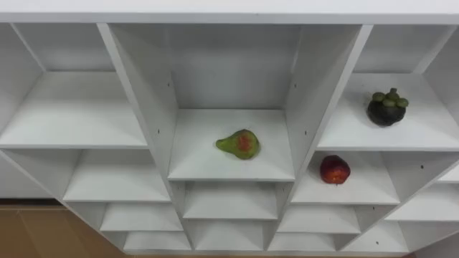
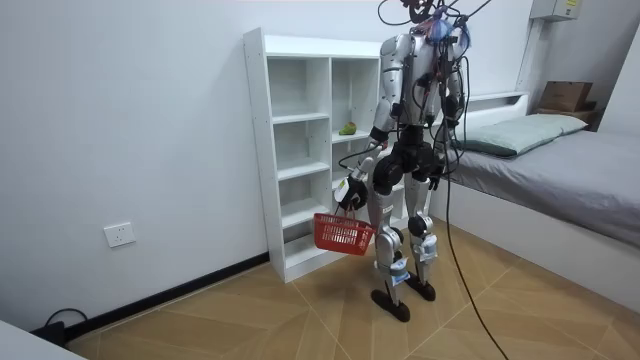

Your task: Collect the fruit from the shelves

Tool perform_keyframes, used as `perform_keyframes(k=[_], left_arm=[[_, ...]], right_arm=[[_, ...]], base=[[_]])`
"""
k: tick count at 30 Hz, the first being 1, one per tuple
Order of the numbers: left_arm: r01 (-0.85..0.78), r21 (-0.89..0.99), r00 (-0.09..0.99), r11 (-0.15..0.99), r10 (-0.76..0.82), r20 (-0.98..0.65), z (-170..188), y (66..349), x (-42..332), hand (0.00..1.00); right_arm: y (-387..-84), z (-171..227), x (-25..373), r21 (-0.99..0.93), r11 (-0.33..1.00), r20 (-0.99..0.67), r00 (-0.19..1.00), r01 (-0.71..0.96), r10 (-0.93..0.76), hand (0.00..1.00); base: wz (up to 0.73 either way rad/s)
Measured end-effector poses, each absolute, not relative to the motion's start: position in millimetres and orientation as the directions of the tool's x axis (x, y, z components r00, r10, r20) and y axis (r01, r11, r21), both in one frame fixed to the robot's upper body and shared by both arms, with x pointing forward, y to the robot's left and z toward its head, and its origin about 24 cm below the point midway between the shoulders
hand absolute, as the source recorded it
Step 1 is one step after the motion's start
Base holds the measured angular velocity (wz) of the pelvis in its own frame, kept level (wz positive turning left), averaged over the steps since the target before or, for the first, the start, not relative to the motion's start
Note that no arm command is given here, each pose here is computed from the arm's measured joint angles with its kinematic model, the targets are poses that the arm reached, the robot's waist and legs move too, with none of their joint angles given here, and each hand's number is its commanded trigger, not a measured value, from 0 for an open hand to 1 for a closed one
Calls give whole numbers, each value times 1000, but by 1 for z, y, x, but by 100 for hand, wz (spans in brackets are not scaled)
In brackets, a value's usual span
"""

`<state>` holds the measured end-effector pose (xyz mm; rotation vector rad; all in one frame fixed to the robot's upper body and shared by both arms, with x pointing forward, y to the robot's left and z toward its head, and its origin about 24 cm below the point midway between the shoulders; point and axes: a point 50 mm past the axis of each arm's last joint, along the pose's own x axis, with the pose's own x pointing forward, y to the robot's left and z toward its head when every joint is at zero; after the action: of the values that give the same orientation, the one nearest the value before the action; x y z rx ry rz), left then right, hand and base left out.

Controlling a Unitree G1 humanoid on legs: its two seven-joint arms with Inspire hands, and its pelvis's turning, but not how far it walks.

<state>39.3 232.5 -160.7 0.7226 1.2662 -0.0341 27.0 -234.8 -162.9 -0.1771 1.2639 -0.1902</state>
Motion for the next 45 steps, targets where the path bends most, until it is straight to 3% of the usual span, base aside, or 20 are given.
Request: perform_keyframes(k=[20,32,37,45], left_arm=[[431,456,300,779,353,-886,-163,231,28,100],[438,444,276,782,353,-894,-164,231,28,100],[434,445,297,784,342,-892,-164,230,31,100],[383,456,358,804,326,-875,-163,227,39,100]], right_arm=[[-238,-166,17,-278,959,-938,233,-64,-256,0],[-237,-166,21,-290,956,-935,226,-47,-273,0],[-234,-162,35,-299,954,-909,307,-14,-281,0],[-226,-136,79,-347,935,-745,583,74,-322,0]], base=[[-2],[-2],[0],[-6]])
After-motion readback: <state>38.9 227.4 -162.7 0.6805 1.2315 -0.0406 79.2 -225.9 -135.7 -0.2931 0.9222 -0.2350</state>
